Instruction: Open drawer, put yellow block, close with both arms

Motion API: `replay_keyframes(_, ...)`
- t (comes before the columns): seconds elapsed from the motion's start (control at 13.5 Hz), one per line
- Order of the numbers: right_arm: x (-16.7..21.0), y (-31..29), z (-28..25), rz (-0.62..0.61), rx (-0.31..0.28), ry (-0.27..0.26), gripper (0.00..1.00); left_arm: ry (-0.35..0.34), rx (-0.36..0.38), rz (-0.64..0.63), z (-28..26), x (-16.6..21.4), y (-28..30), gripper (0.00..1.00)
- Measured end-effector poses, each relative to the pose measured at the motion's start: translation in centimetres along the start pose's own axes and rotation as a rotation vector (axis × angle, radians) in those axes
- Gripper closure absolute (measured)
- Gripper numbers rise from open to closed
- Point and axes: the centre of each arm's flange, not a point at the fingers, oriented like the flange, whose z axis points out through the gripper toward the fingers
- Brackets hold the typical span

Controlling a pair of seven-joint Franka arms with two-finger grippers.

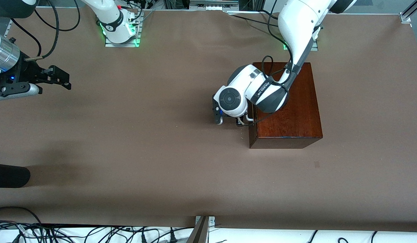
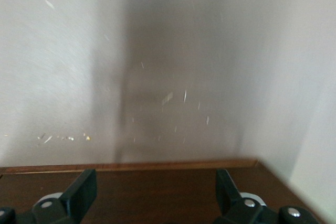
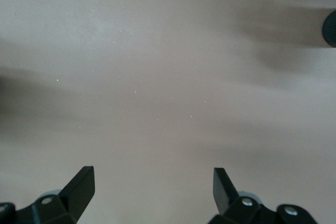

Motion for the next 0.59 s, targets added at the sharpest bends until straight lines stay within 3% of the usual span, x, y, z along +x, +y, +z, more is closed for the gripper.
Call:
replay_keyframes(0.3, 0.0, 0.0, 0.0, 0.0, 0.0, 0.0, 0.0, 0.156, -0.003, -0.328, -9.0, -3.1, -0.4, 0.0)
replay_keyframes(0.59, 0.0, 0.0, 0.0, 0.0, 0.0, 0.0, 0.0, 0.151, -0.008, -0.501, -16.5, -12.3, -2.8, 0.0)
